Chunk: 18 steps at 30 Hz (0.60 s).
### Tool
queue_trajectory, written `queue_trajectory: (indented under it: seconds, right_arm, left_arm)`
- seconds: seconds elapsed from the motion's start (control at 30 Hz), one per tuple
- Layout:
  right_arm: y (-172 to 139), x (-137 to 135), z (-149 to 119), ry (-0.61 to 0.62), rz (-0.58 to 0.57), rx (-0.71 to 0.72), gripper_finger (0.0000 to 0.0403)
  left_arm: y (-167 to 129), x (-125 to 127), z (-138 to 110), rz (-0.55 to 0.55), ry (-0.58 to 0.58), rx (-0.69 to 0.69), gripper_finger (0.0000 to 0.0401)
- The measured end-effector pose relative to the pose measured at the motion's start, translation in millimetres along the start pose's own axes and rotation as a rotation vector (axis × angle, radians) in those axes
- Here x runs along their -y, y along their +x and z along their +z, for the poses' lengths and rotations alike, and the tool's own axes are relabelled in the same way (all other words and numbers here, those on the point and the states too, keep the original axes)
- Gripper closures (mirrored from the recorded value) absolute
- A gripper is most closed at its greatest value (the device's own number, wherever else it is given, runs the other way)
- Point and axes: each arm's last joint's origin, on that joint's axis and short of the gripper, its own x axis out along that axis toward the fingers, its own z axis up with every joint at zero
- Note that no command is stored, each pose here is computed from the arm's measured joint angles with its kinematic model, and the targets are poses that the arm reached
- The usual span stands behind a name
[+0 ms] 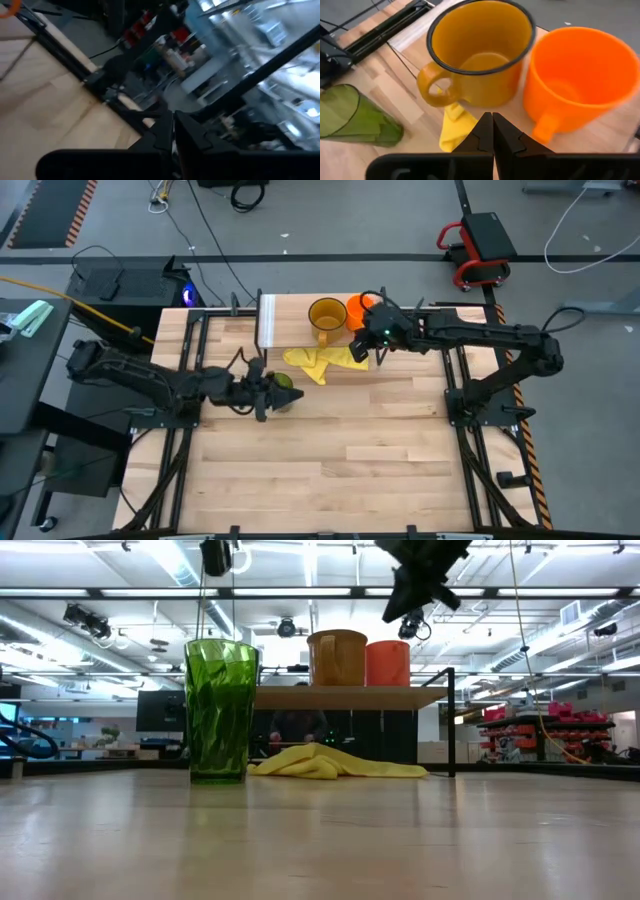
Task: Stack small to large cups/mugs on shelf
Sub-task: Put the yellow mug on the shelf
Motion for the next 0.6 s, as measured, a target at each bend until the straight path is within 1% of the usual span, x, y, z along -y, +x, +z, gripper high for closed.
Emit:
queue_trajectory:
  seconds: [0.1, 0.2, 0.27, 0.5, 0.6]
  right_arm:
    - [10, -2, 3, 0.013, -0.003, -0.001, 0.0401]
    - [25, -2, 3, 0.023, -0.031, -0.029, 0.0402]
    - [33, -2, 4, 0.027, -0.042, -0.037, 0.0402]
    - [45, -15, 18, 0.041, -0.036, -0.024, 0.0402]
    - [48, -15, 23, 0.044, -0.058, -0.043, 0.0402]
  left_arm:
    - [4, -2, 11, 0.091, 0.048, -0.029, 0.0383]
    - [6, -9, 19, 0.172, 0.064, -0.042, 0.0388]
    - [6, -13, 21, 0.190, 0.066, -0.040, 0.0388]
    - [6, -22, 22, 0.235, 0.073, -0.100, 0.0379]
    - [6, -22, 22, 0.235, 0.073, -0.102, 0.0380]
